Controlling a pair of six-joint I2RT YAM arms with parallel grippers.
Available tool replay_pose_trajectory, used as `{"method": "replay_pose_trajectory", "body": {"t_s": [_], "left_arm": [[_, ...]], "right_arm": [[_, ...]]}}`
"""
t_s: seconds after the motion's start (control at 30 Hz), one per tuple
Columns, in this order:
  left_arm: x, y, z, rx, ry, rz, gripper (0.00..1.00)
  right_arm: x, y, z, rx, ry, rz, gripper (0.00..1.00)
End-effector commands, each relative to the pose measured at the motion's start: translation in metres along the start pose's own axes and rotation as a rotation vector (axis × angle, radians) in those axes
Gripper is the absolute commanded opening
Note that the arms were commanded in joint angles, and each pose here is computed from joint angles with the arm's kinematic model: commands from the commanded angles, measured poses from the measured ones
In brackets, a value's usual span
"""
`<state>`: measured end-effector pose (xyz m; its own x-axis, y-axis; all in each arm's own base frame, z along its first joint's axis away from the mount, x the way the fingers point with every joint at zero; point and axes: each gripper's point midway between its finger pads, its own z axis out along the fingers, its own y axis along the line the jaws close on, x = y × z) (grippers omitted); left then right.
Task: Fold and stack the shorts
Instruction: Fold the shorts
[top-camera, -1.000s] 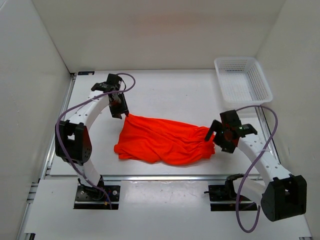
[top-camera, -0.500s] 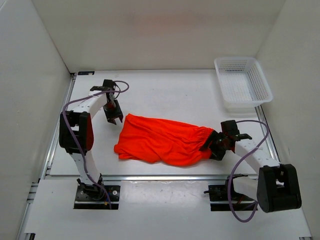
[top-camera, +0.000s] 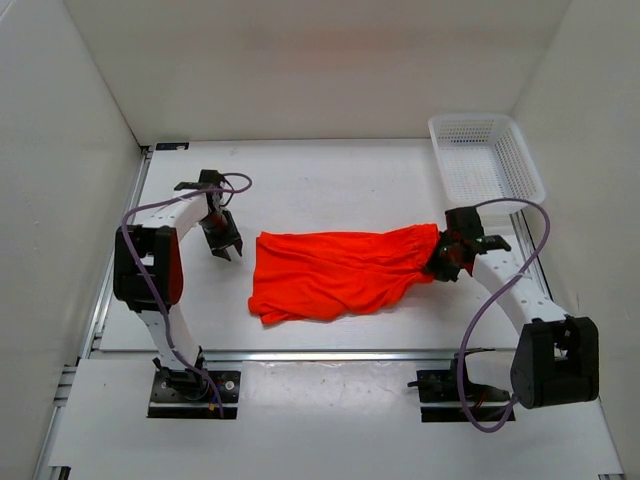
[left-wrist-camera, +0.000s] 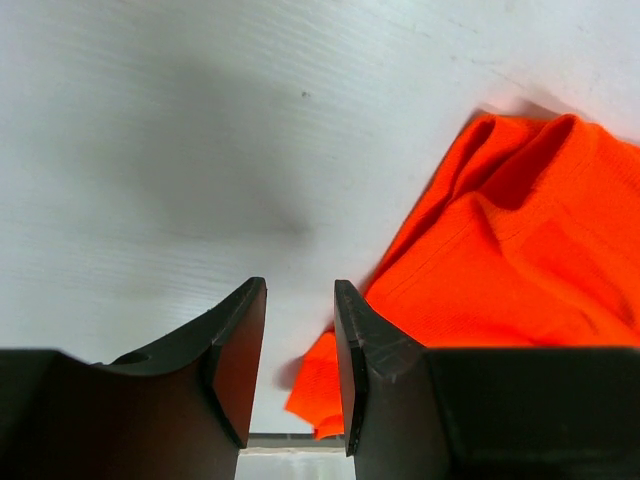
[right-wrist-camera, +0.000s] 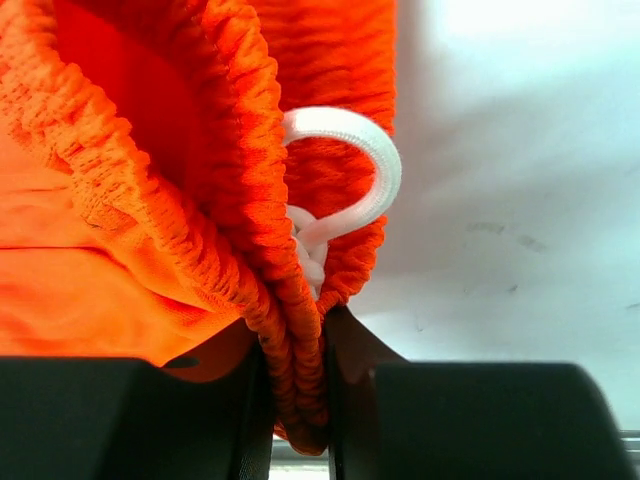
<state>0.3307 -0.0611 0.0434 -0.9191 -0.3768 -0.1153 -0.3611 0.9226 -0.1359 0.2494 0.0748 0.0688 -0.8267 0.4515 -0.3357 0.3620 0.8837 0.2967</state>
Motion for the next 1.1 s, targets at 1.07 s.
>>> {"method": "replay_pose_trajectory", "body": {"t_s": [1.07], "left_arm": [[0.004,0.019,-0.070,0.010,-0.133,-0.083,0.45]], "right_arm": [[0.083,0.255,-0.053,0.250,-0.177,-1.122,0.08]]}}
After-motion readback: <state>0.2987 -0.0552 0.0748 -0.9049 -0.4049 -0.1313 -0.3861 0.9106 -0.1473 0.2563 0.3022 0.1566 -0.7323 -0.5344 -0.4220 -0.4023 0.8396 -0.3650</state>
